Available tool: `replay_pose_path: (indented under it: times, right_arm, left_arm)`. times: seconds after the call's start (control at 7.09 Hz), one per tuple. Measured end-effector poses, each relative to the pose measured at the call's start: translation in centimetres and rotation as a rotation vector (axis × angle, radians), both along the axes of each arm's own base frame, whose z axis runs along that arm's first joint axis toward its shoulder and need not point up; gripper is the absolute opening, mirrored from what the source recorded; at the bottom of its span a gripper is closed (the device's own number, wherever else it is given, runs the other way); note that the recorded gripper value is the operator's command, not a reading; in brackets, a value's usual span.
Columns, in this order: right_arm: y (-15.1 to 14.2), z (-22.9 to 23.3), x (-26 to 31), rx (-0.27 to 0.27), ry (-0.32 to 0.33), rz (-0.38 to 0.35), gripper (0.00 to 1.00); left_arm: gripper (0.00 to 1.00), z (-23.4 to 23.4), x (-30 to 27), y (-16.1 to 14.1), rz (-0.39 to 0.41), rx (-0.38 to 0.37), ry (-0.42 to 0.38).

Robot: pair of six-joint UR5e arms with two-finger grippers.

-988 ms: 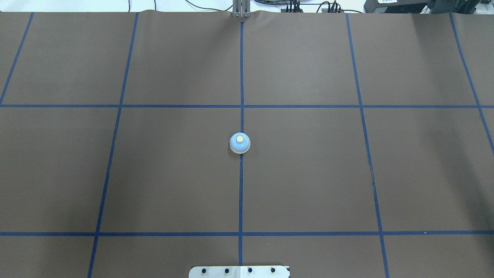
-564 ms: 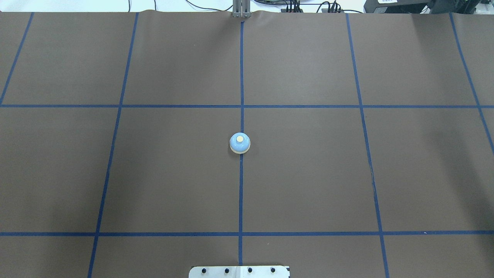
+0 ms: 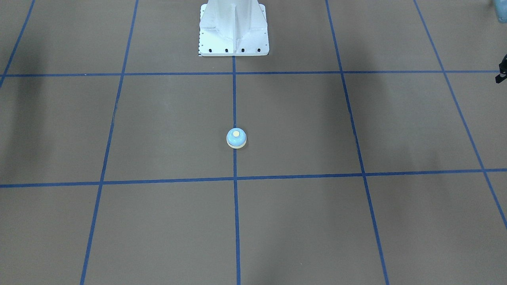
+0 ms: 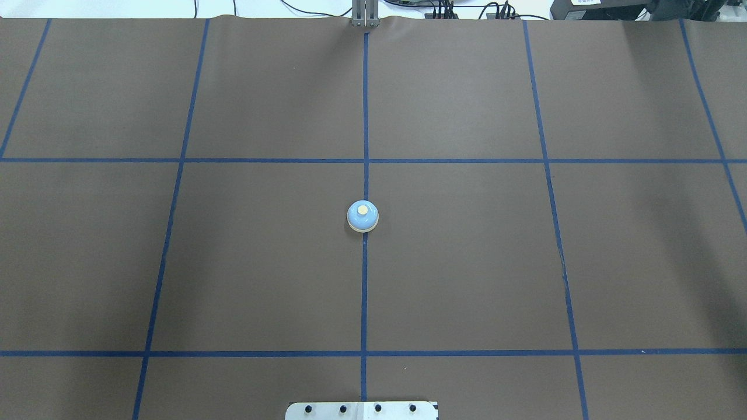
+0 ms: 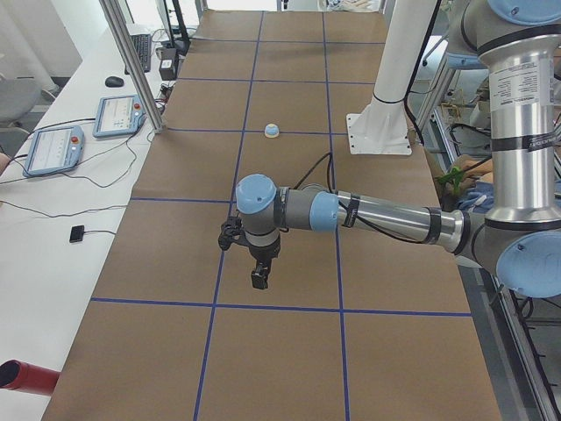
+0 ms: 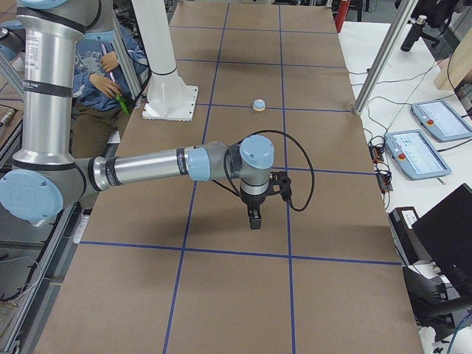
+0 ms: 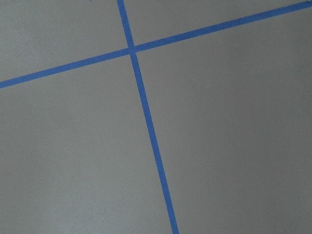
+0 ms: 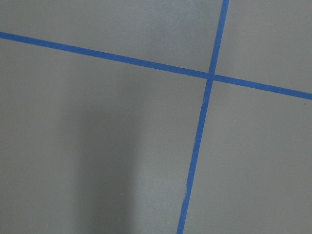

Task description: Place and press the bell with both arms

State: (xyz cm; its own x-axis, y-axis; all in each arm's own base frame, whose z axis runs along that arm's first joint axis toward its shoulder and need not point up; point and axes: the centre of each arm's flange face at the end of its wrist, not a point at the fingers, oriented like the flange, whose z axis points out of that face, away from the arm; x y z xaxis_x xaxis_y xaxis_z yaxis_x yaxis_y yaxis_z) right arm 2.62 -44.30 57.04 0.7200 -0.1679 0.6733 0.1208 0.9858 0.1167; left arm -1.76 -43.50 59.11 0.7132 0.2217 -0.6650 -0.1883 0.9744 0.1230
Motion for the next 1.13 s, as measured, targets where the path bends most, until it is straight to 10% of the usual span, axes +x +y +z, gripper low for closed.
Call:
replay_pose_path:
  times: [1.13]
  right_arm:
    - [-3.1,-2.2,-0.3,-0.010,0.043,-0.048,1.00]
  left_arm:
    - [1.00,3.6,-3.2,2.4,-0.170,-0.075,0.073]
